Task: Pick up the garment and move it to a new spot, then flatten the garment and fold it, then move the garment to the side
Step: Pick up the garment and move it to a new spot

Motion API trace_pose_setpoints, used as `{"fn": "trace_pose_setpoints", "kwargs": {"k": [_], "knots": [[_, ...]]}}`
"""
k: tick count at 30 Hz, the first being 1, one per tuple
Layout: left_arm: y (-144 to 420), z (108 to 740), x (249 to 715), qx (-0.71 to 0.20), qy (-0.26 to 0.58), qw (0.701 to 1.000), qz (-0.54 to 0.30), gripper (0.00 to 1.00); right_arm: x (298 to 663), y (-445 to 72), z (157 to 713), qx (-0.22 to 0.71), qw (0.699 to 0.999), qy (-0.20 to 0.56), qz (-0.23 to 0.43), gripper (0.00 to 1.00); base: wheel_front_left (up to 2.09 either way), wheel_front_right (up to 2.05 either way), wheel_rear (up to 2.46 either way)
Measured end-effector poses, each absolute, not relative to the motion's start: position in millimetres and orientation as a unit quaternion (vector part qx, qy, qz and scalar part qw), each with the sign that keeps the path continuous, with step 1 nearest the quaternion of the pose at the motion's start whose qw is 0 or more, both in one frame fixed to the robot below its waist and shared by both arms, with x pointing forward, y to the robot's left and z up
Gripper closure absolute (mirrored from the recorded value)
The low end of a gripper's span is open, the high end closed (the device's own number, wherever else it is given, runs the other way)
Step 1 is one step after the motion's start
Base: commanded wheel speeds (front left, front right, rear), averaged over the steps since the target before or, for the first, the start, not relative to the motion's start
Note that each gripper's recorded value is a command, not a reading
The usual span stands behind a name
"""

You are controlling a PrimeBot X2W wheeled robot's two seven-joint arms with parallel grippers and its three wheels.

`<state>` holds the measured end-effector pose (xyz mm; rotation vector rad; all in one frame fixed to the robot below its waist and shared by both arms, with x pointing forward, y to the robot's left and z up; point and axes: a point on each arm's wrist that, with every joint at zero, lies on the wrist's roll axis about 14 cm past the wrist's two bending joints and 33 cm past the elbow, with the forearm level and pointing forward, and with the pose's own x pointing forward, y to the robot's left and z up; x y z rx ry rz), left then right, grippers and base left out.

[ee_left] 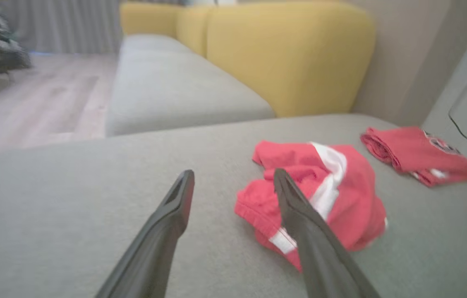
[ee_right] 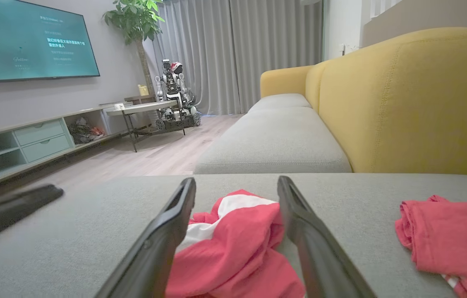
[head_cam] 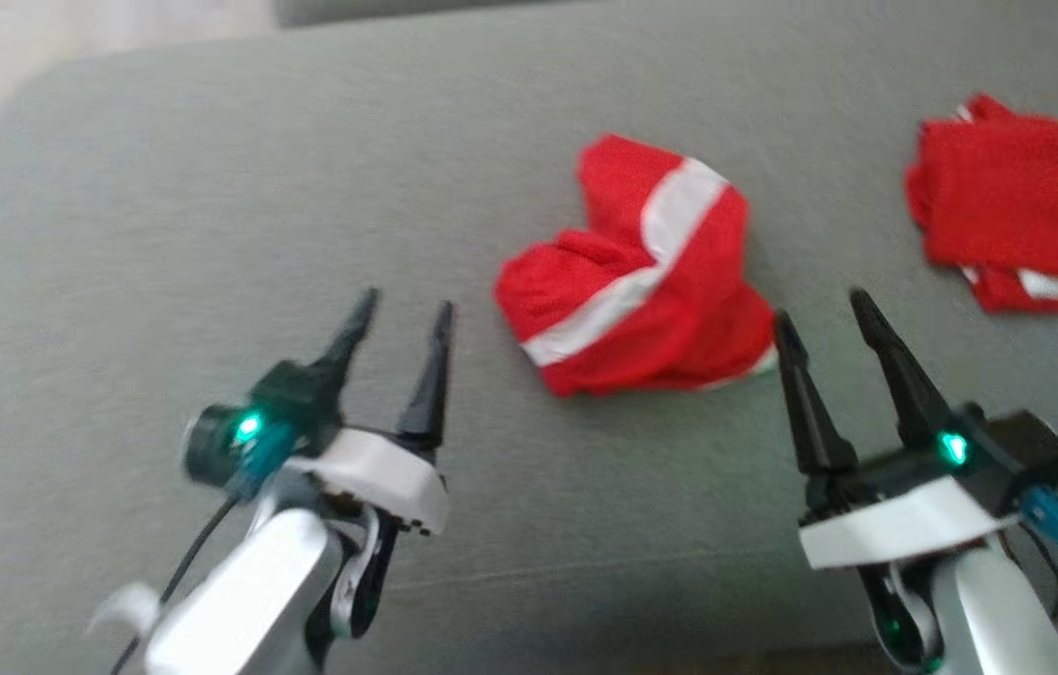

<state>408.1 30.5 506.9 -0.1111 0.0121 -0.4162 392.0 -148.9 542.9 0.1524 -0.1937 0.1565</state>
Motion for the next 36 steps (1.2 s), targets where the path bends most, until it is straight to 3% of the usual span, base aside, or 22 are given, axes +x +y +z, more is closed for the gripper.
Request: {"fn": "trace_pose_setpoints", "kwargs": {"k": [6, 13, 19, 36], "knots": [[118, 542, 368, -0.065, -0.061, 0.995, -0.034, 0.00, 380, -138, 536, 0.079, 0.989, -0.083, 0.093, 0.00, 0.00, 0.00, 0.00], [161, 532, 309, -0.047, -0.065, 0.995, 0.055, 0.00, 361, -132, 533, 0.079, 0.989, -0.077, 0.102, 0.00, 0.00, 0.00, 0.00], [166, 511, 284, -0.037, -0.037, 0.997, 0.065, 0.00, 347, -135, 526, 0.079, 0.990, -0.068, 0.097, 0.00, 0.00, 0.00, 0.00], [168, 518, 287, -0.010, -0.056, 0.997, 0.060, 0.00, 344, -138, 530, 0.077, 0.990, -0.075, 0.093, 0.00, 0.00, 0.00, 0.00]]}}
